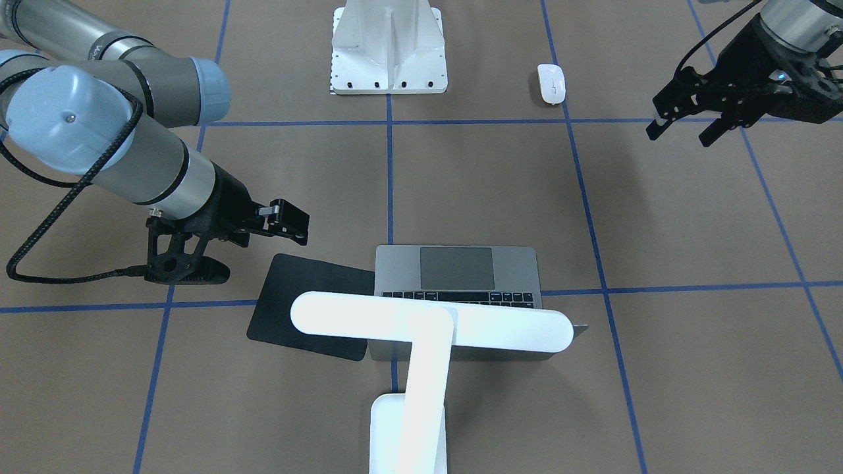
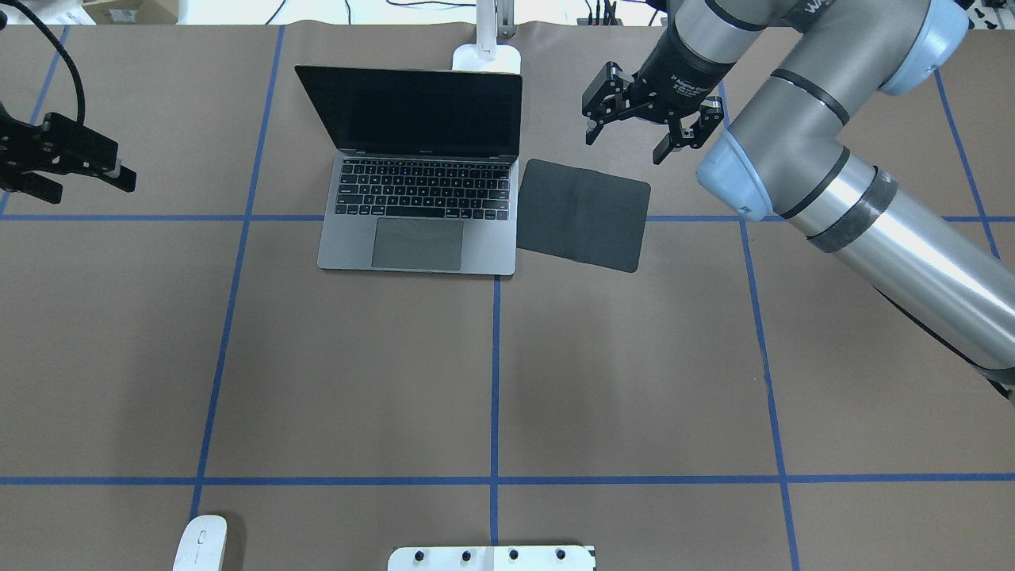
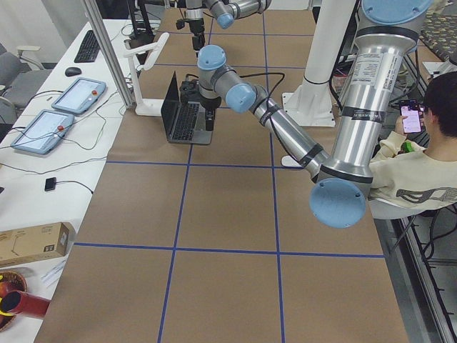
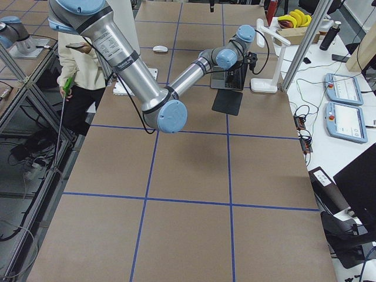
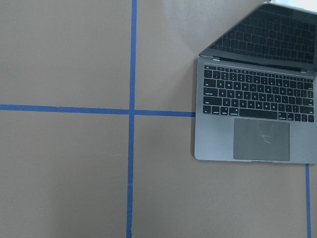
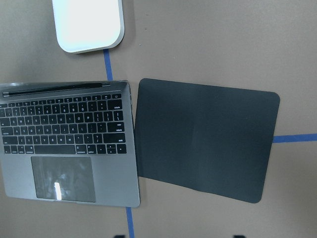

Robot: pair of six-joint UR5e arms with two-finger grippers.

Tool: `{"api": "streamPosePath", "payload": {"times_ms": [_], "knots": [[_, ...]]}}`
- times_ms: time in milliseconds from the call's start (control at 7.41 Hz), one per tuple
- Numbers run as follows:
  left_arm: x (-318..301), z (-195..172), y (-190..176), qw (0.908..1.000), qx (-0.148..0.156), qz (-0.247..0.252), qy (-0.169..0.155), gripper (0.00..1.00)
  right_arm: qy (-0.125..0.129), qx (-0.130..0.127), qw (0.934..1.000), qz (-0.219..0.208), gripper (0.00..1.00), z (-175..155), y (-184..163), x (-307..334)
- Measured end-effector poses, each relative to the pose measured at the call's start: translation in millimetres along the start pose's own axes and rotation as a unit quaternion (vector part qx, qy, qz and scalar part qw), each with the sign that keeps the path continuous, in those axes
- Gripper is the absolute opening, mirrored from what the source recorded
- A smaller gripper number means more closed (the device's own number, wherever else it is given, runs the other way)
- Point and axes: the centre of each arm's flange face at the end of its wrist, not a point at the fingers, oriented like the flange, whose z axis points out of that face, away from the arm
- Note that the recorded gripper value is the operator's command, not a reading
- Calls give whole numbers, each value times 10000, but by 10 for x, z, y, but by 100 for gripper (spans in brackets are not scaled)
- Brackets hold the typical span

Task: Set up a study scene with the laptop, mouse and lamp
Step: 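Release the mouse pad and withdraw the right gripper while the left arm lowers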

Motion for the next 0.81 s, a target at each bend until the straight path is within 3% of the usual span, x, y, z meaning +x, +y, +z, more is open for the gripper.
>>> {"api": "streamPosePath", "payload": {"times_ms": [540,809], "knots": [[-212,210,193,9953,-85,-888,-368,100,399,-43,9988,287,100,112,149,1413],[-114,680,515,9923,-294,-966,-711,100,863,38,9960,-213,100,35,270,2545]]}}
